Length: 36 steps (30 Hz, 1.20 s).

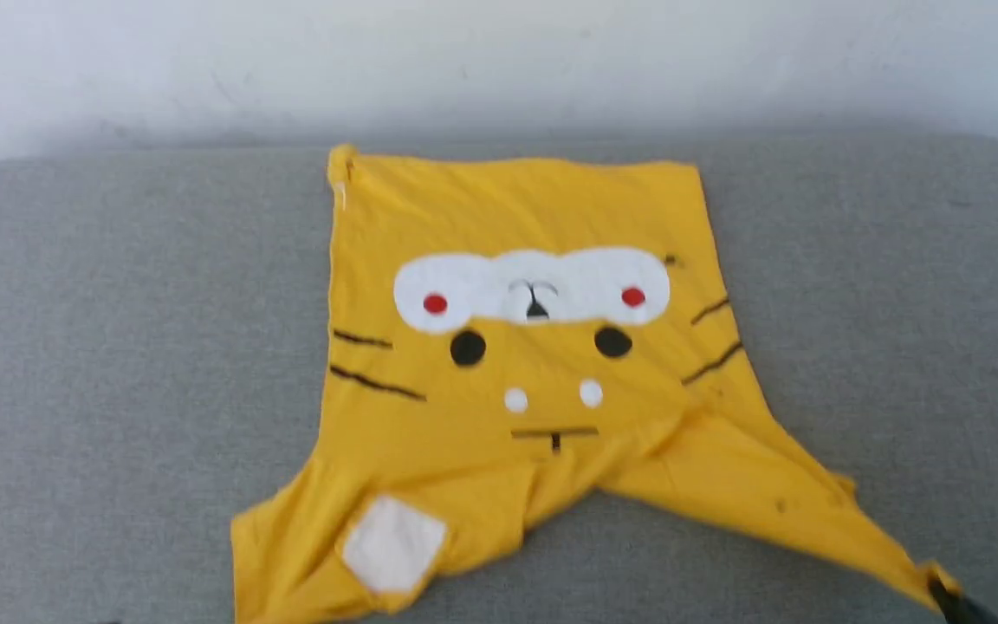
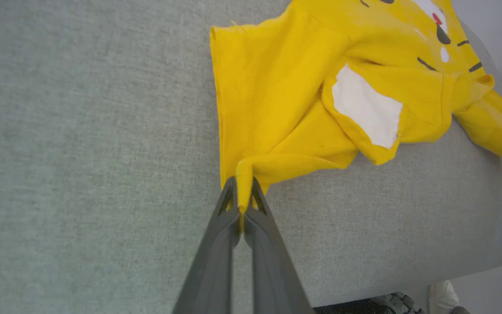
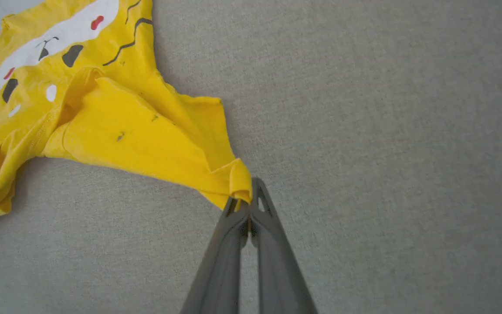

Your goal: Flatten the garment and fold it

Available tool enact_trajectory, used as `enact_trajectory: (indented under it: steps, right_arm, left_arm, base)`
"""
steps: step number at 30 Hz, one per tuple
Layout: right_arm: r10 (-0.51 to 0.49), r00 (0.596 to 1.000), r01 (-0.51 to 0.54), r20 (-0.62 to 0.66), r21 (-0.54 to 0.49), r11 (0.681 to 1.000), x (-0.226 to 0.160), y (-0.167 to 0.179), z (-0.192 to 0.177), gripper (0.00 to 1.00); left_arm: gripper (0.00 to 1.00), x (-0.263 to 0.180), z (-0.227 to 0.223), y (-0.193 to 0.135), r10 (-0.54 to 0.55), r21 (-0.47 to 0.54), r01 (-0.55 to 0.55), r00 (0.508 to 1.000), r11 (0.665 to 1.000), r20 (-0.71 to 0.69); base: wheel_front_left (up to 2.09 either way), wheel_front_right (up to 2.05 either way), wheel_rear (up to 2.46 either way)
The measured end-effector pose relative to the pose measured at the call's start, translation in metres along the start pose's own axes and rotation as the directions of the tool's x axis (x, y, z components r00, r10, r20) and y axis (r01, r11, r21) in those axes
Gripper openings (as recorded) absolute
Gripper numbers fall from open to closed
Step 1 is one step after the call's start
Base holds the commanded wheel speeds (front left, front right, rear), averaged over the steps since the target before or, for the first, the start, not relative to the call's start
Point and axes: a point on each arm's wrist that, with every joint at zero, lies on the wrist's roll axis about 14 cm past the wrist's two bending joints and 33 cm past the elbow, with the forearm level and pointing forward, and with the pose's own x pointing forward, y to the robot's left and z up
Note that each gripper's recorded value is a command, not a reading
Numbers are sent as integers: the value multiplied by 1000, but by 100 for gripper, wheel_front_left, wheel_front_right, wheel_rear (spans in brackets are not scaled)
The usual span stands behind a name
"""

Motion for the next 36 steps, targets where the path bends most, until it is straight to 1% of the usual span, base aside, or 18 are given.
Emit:
enact_trajectory:
  steps: [5,8,15,17,21,24,30,33,36]
  right_arm:
    - [-58,992,63,-114,39,997,-29,-24,-37,0]
    - [-71,983,83,-171,62,995,-42,-33,-53,0]
    - [-69,968,100,-241,118,988,-62,-42,-71,0]
    - [-71,968,104,-242,124,987,-64,-44,-71,0]
    - [-61,978,83,-197,102,991,-58,-37,-60,0]
    - [-50,986,61,-157,61,996,-48,-28,-49,0]
    - [-19,994,13,-106,-57,998,-22,-1,-32,0]
    - [6,992,-19,-130,-105,994,-4,11,-37,0]
    - [31,981,-55,-190,-124,991,14,24,-53,0]
  left_arm:
    - [0,-24,-24,-1,15,-53,-19,998,998,-67]
    - [0,-35,-32,-4,16,-80,-23,996,997,-84]
    - [0,-54,-38,-4,29,-109,-40,994,993,-103]
    - [0,-57,-34,-3,39,-111,-49,996,993,-85]
    - [0,-58,-14,-9,25,-102,-25,1000,995,-2]
    - [0,-55,6,-20,-13,-70,19,997,997,80]
    - [0,-42,40,-43,-106,3,107,978,994,178]
    - [0,-33,51,-49,-132,32,129,971,991,199]
    - [0,-25,54,-53,-152,40,146,970,988,192]
  base:
    - [0,0,0]
    - [0,0,0]
    - [0,0,0]
    - [0,0,0]
    - [0,0,0]
    - [0,0,0]
    - [0,0,0]
    - [0,0,0]
    - [0,0,0]
